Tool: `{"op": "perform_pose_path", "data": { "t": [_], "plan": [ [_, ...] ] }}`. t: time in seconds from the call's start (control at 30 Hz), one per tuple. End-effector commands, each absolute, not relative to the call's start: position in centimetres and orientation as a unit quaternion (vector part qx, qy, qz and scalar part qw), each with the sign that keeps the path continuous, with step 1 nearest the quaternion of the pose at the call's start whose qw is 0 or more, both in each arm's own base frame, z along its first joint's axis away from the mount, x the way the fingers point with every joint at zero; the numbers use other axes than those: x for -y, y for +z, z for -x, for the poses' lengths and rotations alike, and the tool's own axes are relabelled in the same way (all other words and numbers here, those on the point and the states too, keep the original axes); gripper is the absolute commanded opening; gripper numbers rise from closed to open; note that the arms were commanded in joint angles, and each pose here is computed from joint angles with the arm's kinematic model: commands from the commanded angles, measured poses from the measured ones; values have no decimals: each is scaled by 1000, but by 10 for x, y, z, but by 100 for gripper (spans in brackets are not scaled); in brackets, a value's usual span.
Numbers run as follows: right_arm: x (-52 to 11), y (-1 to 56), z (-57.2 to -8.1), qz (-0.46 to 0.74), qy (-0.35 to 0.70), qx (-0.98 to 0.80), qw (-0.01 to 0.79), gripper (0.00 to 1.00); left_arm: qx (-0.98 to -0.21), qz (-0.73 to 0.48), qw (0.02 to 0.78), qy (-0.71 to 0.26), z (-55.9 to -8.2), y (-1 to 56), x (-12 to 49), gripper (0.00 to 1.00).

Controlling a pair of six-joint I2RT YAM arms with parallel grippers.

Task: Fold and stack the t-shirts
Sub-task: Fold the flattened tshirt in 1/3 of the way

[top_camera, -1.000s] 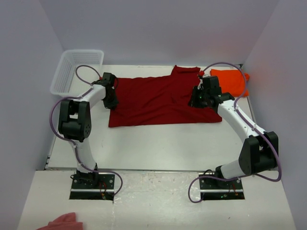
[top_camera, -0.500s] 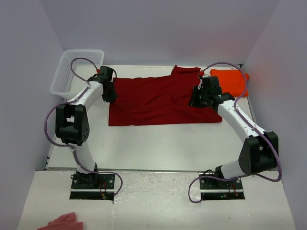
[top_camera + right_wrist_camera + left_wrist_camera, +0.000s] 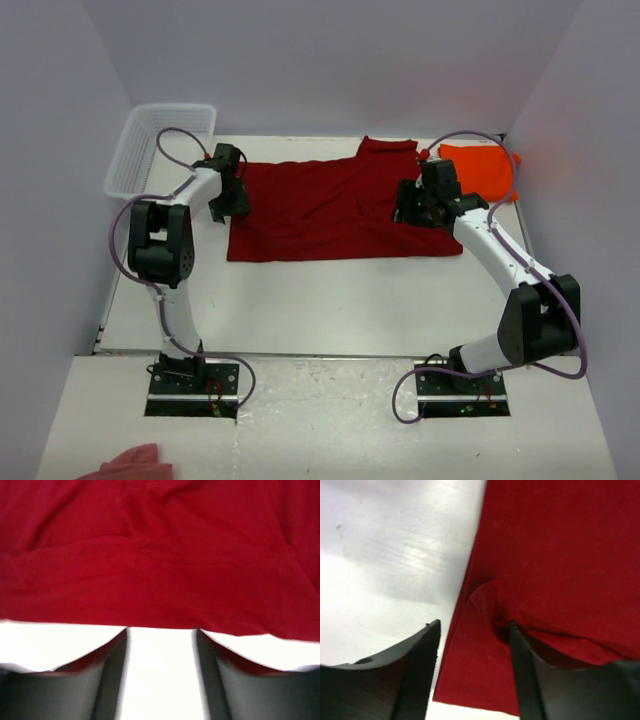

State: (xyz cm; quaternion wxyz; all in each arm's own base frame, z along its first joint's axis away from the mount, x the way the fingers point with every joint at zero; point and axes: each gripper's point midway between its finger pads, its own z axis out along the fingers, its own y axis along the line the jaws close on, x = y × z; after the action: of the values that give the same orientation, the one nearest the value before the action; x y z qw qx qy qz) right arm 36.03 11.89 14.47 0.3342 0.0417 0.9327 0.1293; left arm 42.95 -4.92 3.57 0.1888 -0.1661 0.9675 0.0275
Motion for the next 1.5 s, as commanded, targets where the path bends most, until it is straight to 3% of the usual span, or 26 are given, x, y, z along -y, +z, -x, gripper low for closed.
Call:
{"op": "perform_pose_path", "data": {
  "t": [0.0, 0.03, 0.1, 0.17, 0.2, 0.27, 0.3, 0.33, 0.37, 0.63, 1.0, 1.47],
  "plan": [
    [-91, 153, -367, -89, 66, -929, 353, 66, -948, 199, 243, 48, -426, 81, 35, 60],
    [-85, 148, -365, -102, 54, -932, 345, 75, -939, 195, 277, 55, -423, 109, 39, 66],
    [-77, 140, -366, -113, 39, -935, 333, 76, -920, 187, 324, 119, -417, 136, 30, 84],
    [-76, 133, -364, -117, 33, -939, 323, 75, -915, 152, 350, 128, -407, 161, 52, 85],
    [-74, 131, -365, -120, 30, -940, 319, 56, -919, 135, 353, 116, -404, 165, 63, 80],
    [-71, 127, -364, -129, 26, -941, 312, 1, -937, 105, 328, 63, -395, 153, 89, 60],
    [-67, 124, -363, -136, 24, -941, 308, 0, -948, 85, 307, 3, -390, 145, 113, 25],
    [-64, 122, -363, -142, 23, -941, 306, 0, -950, 77, 302, -24, -391, 137, 123, 8],
    [-60, 116, -364, -148, 17, -943, 299, 0, -952, 70, 293, -52, -389, 134, 134, 0],
    [-58, 81, -369, -159, 9, -958, 238, 0, -955, 35, 215, -200, -395, 85, 200, 0],
    [-73, 52, -385, -166, 27, -968, 185, 0, -970, 80, 187, -136, -400, 40, 161, 0],
    [-84, 33, -372, -175, 44, -975, 130, 0, -985, 128, 93, -74, -356, -21, 119, 0]
  ]
}}
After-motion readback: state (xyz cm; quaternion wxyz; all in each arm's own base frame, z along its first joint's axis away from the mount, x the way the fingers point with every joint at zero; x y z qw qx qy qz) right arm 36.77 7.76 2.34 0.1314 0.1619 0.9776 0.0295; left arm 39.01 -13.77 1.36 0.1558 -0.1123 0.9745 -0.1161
